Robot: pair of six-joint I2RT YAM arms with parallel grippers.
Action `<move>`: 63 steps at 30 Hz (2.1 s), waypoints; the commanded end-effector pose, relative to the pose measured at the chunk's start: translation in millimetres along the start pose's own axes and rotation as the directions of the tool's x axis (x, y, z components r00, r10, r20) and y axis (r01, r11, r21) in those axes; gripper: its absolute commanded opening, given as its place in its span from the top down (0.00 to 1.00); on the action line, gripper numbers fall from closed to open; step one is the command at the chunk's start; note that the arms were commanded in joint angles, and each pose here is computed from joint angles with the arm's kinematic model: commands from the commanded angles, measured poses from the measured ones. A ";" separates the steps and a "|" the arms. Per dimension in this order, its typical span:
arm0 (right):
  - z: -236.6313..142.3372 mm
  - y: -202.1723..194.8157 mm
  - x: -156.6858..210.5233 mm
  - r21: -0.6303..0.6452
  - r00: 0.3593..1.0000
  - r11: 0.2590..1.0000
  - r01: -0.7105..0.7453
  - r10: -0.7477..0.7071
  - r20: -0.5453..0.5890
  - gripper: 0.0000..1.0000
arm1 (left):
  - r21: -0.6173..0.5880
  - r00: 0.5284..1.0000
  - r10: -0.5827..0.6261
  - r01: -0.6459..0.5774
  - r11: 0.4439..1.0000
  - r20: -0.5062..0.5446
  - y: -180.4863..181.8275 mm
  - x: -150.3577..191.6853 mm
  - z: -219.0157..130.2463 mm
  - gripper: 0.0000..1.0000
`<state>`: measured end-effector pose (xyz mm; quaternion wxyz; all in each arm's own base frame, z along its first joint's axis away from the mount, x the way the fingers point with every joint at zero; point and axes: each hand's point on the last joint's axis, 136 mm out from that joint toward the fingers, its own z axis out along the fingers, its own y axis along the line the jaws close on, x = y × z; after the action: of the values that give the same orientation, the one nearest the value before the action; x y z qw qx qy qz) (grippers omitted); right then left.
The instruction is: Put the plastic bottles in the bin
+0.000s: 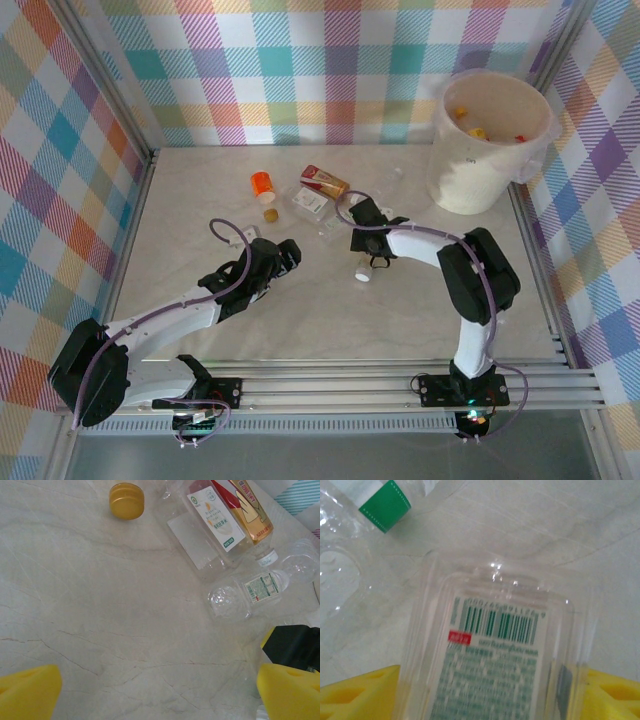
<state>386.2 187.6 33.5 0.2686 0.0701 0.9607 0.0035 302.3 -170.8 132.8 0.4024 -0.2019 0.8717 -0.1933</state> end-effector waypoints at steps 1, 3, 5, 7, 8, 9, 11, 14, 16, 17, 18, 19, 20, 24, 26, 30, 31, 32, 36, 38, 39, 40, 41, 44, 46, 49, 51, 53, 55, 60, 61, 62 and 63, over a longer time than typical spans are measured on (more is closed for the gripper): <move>0.7 -0.5 -13.2 0.014 0.999 1.000 -0.009 0.008 0.047 0.29 | 0.003 1.000 -0.015 0.015 1.000 0.006 0.0 -4.3 -2.0 0.00; -0.3 -1.8 -13.1 0.013 0.999 1.000 -0.008 0.007 0.053 0.32 | 0.004 1.000 -0.015 0.015 1.000 0.003 -0.4 -4.0 -2.2 0.00; -3.1 -6.2 -13.2 0.018 0.998 1.000 -0.006 0.005 0.069 0.36 | 0.010 1.000 -0.009 0.009 1.000 -0.003 -1.6 -3.1 -2.0 0.00; -8.4 -9.2 -14.2 0.011 0.996 1.000 -0.002 0.001 0.093 0.42 | 0.024 1.000 -0.003 0.003 1.000 -0.006 -4.5 -2.8 -2.0 0.00; -11.5 -10.5 -14.8 0.004 0.995 1.000 0.002 -0.002 0.102 0.45 | 0.034 1.000 0.000 0.001 0.999 -0.008 -6.7 -2.9 -2.1 0.00; -15.7 -10.7 -16.6 -0.006 0.993 1.000 0.011 -0.010 0.116 0.47 | 0.045 1.000 0.005 -0.004 0.999 -0.009 -9.1 -3.0 -2.2 0.00; -23.6 -9.9 -18.9 -0.028 0.990 0.999 0.031 -0.027 0.139 0.51 | 0.070 1.000 0.014 -0.013 0.997 -0.013 -15.4 -3.4 -1.9 0.00; -36.1 -9.5 -23.1 -0.051 0.986 0.997 0.057 -0.048 0.159 0.54 | 0.106 0.999 0.032 -0.029 0.994 -0.028 -25.7 -2.4 -0.7 0.00; -45.7 -9.6 -26.5 -0.066 0.983 0.996 0.064 -0.052 0.175 0.55 | 0.139 0.998 0.047 -0.040 0.989 -0.042 -34.1 -0.9 0.3 0.00; -51.4 -9.8 -28.9 -0.076 0.981 0.995 0.064 -0.048 0.190 0.56 | 0.161 0.997 0.052 -0.043 0.986 -0.050 -39.3 0.2 0.9 0.00; -56.7 -10.5 -31.3 -0.084 0.978 0.995 0.060 -0.042 0.203 0.56 | 0.183 0.996 0.060 -0.049 0.982 -0.059 -44.1 1.9 0.9 0.00; -63.5 -10.9 -34.9 -0.095 0.975 0.994 0.056 -0.033 0.221 0.57 | 0.209 0.996 0.065 -0.050 0.977 -0.068 -50.2 3.1 0.7 0.00; -70.3 -10.9 -38.4 -0.106 0.971 0.993 0.054 -0.028 0.237 0.58 | 0.239 0.994 0.073 -0.053 0.970 -0.077 -57.2 3.9 0.2 0.00; -102.3 -6.9 -54.6 -0.170 0.951 0.983 0.071 -0.015 0.309 0.59 | 0.386 0.986 0.126 -0.074 0.919 -0.111 -93.4 5.7 -9.5 0.00; -123.6 -3.2 -65.9 -0.221 0.934 0.971 0.090 -0.005 0.357 0.60 | 0.462 0.980 0.160 -0.089 0.882 -0.117 -112.5 5.4 -17.2 0.00; -161.4 1.0 -85.8 -0.314 0.901 0.941 0.122 0.028 0.433 0.62 | 0.562 0.975 0.198 -0.106 0.820 -0.104 -138.2 0.8 -30.4 0.00; -172.7 2.4 -91.8 -0.341 0.890 0.930 0.137 0.036 0.455 0.62 | 0.580 0.975 0.202 -0.109 0.807 -0.097 -143.1 -0.6 -33.5 0.00; -182.8 2.4 -97.7 -0.361 0.878 0.920 0.152 0.041 0.476 0.62 | 0.593 0.975 0.203 -0.109 0.797 -0.093 -146.4 -0.9 -35.2 0.00; -217.1 -2.1 -120.5 -0.403 0.836 0.893 0.202 0.058 0.546 0.62 | 0.643 0.975 0.209 -0.115 0.757 -0.073 -156.8 -2.9 -43.4 0.00; -230.7 -9.6 -133.6 -0.414 0.814 0.885 0.212 0.075 0.576 0.62 | 0.648 0.976 0.208 -0.116 0.752 -0.067 -157.8 -3.1 -45.2 0.00; -237.4 -14.3 -140.8 -0.421 0.804 0.881 0.213 0.087 0.588 0.62 | 0.646 0.977 0.203 -0.115 0.755 -0.064 -157.2 -4.1 -45.8 0.00; -244.0 -20.5 -149.1 -0.425 0.793 0.880 0.211 0.100 0.601 0.62 | 0.636 0.979 0.196 -0.113 0.763 -0.062 -155.1 -4.9 -45.1 0.00; -248.8 -27.2 -156.6 -0.426 0.784 0.881 0.205 0.113 0.611 0.62 | 0.628 0.980 0.190 -0.111 0.771 -0.061 -152.7 -5.5 -44.5 0.00; -266.5 -47.9 -183.6 -0.428 0.745 0.885 0.186 0.157 0.648 0.62 | 0.591 0.986 0.163 -0.106 0.800 -0.044 -142.8 -9.5 -42.8 0.00; -276.5 -60.5 -201.4 -0.416 0.723 0.894 0.167 0.176 0.668 0.62 | 0.557 0.990 0.139 -0.099 0.825 -0.030 -133.4 -12.7 -40.8 0.00; -283.9 -75.6 -222.9 -0.390 0.708 0.910 0.139 0.184 0.682 0.62 | 0.517 0.993 0.116 -0.091 0.851 -0.016 -122.3 -15.6 -39.1 0.00; -284.1 -87.2 -236.5 -0.380 0.703 0.919 0.108 0.199 0.683 0.62 | 0.499 0.994 0.107 -0.087 0.862 -0.011 -117.1 -16.6 -38.3 0.00; -282.2 -103.9 -251.7 -0.375 0.703 0.925 0.057 0.229 0.673 0.62 | 0.484 0.995 0.099 -0.082 0.871 -0.010 -112.9 -16.8 -37.7 0.00; -280.1 -125.4 -269.8 -0.390 0.699 0.921 -0.013 0.288 0.654 0.62 | 0.472 0.995 0.097 -0.082 0.878 -0.008 -109.1 -16.8 -37.8 0.00; -267.9 -175.3 -307.4 -0.475 0.674 0.860 -0.187 0.464 0.574 0.63 | 0.461 0.996 0.093 -0.082 0.884 -0.001 -103.5 -16.8 -38.6 0.00; -265.3 -185.4 -314.2 -0.494 0.663 0.842 -0.217 0.499 0.558 0.63 | 0.460 0.996 0.094 -0.083 0.884 -0.001 -102.9 -16.5 -38.7 0.00; -263.2 -192.0 -319.3 -0.512 0.657 0.825 -0.238 0.525 0.541 0.62 | 0.459 0.995 0.095 -0.084 0.884 0.000 -102.6 -16.8 -39.1 0.00; -260.3 -198.9 -324.7 -0.530 0.649 0.807 -0.261 0.553 0.522 0.62 | 0.457 0.995 0.098 -0.087 0.885 -0.001 -101.7 -16.3 -39.0 0.00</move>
<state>496.4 -39.6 403.3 0.6027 0.1948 0.7520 0.1823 304.6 -247.2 216.5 0.4317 -0.0526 0.8160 -0.3808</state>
